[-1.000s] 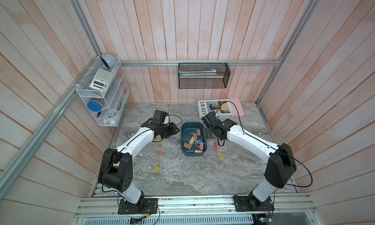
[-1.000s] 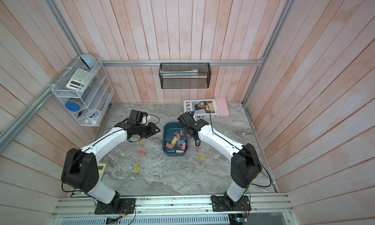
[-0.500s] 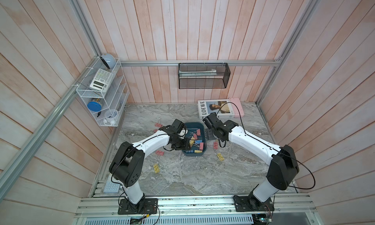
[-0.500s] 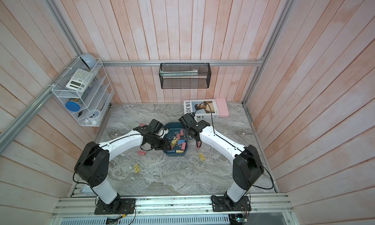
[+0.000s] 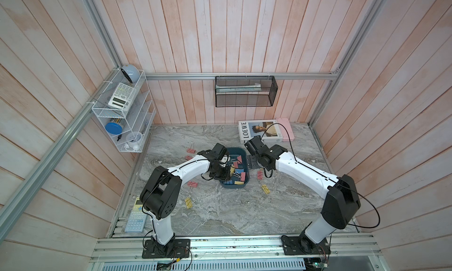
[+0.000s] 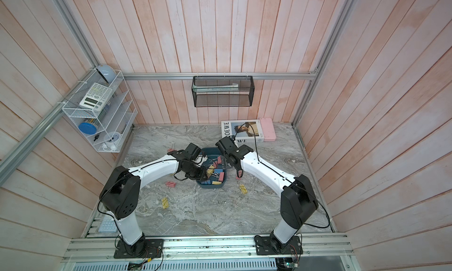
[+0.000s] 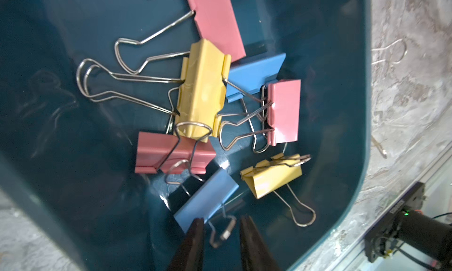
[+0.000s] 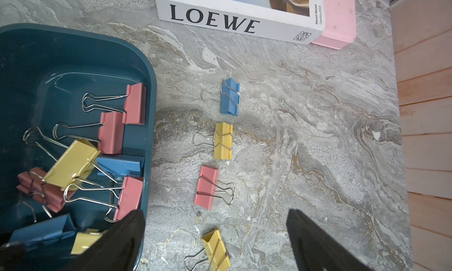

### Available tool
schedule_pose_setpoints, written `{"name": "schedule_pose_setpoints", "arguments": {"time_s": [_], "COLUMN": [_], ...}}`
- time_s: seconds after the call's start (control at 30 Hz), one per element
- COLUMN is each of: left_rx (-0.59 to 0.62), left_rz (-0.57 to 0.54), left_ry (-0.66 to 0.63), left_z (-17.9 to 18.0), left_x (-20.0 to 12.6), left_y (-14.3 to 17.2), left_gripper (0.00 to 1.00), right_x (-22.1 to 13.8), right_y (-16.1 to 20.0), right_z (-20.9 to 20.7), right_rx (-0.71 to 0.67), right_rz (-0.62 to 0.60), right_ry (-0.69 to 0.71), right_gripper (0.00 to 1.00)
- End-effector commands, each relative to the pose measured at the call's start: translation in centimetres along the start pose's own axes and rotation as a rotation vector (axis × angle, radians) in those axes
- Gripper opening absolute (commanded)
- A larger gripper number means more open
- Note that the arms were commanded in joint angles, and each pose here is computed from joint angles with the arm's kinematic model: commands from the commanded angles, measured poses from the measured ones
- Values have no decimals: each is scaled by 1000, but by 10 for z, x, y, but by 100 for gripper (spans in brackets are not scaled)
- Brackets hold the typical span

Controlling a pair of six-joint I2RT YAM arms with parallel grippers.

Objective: Take out the binder clips from the storage box
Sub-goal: Pick up the binder clip from the storage box.

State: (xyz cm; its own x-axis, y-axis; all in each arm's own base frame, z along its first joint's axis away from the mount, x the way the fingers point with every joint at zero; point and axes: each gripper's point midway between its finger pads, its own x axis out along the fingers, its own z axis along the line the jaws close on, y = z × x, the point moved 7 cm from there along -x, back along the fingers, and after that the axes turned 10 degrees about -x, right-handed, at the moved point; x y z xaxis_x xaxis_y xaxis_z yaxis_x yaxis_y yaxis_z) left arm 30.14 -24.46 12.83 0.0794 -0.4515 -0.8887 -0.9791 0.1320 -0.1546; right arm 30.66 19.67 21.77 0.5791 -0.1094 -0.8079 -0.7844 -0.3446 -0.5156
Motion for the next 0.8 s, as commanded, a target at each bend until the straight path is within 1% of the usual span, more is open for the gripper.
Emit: {"name": "schedule_pose_setpoints", "arguments": {"time_s": [0.0, 0.1, 0.17, 0.3, 0.4, 0.6, 0.77], "left_rx": [25, 25, 27, 37, 38, 0, -46], "left_rz": [10, 10, -2, -54, -95, -184, -246], "left_ry": [-15, -20, -22, -24, -24, 1, 49], "left_z": [-2, -2, -4, -11, -16, -19, -16], "left_x": [3, 2, -2, -18, -31, -60, -88], "left_y": [0, 0, -2, -10, -16, -25, -28], "left_gripper": [25, 17, 14, 3, 0, 0, 0], "right_x": [-4, -3, -4, -3, -3, -3, -3], "right_y": [4, 4, 4, 3, 2, 1, -1], "right_z": [-9, -9, -9, -9, -9, -8, -7], "right_rx": [14, 18, 17, 20, 18, 16, 19], "right_rz": [3, 6, 4, 3, 3, -1, -5], "right_ry": [29, 30, 28, 30, 26, 24, 10], "right_gripper": [98, 98, 98, 98, 98, 98, 98]}}
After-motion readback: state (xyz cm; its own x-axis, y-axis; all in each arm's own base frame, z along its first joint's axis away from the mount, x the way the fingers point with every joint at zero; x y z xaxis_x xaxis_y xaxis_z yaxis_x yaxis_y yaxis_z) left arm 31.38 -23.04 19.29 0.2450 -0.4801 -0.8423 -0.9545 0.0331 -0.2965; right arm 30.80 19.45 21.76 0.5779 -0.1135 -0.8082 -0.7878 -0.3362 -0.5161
